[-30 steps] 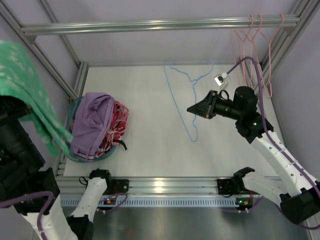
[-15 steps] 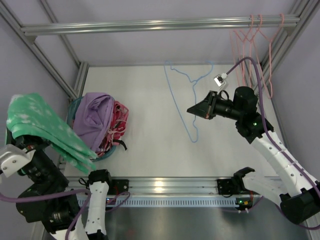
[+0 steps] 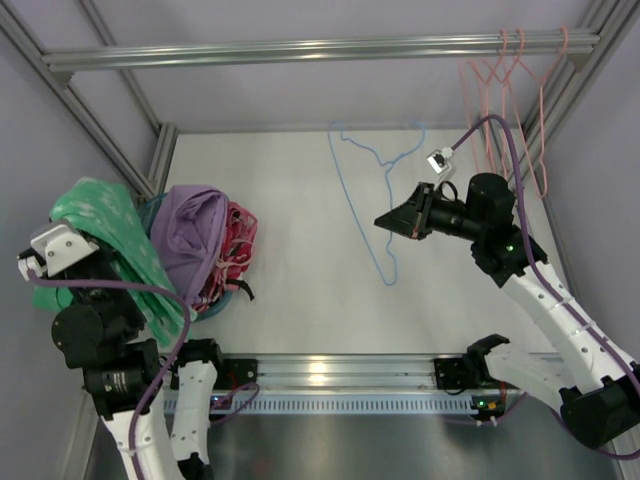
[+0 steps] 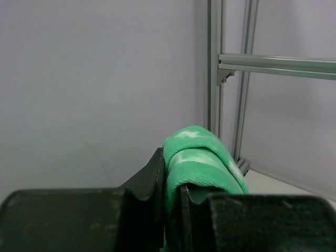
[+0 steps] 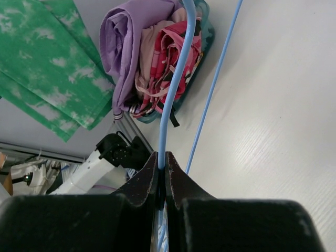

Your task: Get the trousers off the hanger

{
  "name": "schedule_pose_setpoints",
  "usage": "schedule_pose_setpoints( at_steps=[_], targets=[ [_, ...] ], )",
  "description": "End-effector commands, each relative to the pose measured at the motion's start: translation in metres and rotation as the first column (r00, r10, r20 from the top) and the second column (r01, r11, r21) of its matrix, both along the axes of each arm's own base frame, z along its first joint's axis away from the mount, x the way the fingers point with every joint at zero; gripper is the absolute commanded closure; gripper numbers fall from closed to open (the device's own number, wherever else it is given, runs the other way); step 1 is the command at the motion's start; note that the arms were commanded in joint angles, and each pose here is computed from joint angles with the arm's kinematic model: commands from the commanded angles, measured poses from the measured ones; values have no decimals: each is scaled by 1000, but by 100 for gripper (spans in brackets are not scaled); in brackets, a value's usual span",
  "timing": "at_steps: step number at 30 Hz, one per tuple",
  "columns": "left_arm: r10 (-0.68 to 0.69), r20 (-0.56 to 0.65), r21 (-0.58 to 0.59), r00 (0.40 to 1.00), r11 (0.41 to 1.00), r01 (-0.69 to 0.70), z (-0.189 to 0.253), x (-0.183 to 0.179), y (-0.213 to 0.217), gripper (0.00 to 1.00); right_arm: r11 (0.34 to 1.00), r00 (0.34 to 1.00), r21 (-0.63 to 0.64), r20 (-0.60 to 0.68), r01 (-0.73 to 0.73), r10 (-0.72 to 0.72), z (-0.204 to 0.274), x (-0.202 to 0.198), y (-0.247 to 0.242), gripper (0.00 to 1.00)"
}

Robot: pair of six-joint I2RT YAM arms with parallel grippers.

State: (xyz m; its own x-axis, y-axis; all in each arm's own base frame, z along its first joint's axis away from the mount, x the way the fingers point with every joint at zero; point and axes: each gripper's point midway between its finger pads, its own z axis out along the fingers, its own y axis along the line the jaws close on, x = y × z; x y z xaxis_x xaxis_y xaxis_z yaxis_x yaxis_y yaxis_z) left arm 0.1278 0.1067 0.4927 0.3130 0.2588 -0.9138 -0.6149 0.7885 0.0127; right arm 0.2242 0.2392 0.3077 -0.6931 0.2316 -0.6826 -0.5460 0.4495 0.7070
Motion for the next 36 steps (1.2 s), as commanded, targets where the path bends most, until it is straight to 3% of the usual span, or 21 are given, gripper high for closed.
schedule_pose_setpoints(
  at_steps=[1,8,16,24,29,31,33,36],
  targets=[
    [7,224,54,975,998,-20,61,-37,-5,100,1000,994,25,109,-2,0,29,0,-2,100],
    [71,57,42,996,996,-73,29,13,12,100,1000,994,27,105,-3,0,27,2,-1,100],
    [-24,-118,-42,993,999,19,-29,112,16,100,1000,995,18,103,-4,2,25,4,0,100],
    [-165,-343,-138,925,983,124,-145,195,9,100,1000,994,-4,107,-5,5,24,2,-2,100],
    [-259,-457,-239,851,957,163,-223,209,-6,100,1000,992,-14,122,-6,8,30,2,-3,100],
    [-288,-493,-261,821,949,177,-244,207,-15,95,1000,992,-22,127,-6,8,31,2,-3,100],
    [-322,-503,-290,802,937,194,-253,204,-23,89,1000,990,-23,139,-6,10,36,2,-4,100],
    [-410,-517,-351,751,902,250,-265,197,-41,89,1000,990,-26,142,-9,12,38,3,-3,100]
  ],
)
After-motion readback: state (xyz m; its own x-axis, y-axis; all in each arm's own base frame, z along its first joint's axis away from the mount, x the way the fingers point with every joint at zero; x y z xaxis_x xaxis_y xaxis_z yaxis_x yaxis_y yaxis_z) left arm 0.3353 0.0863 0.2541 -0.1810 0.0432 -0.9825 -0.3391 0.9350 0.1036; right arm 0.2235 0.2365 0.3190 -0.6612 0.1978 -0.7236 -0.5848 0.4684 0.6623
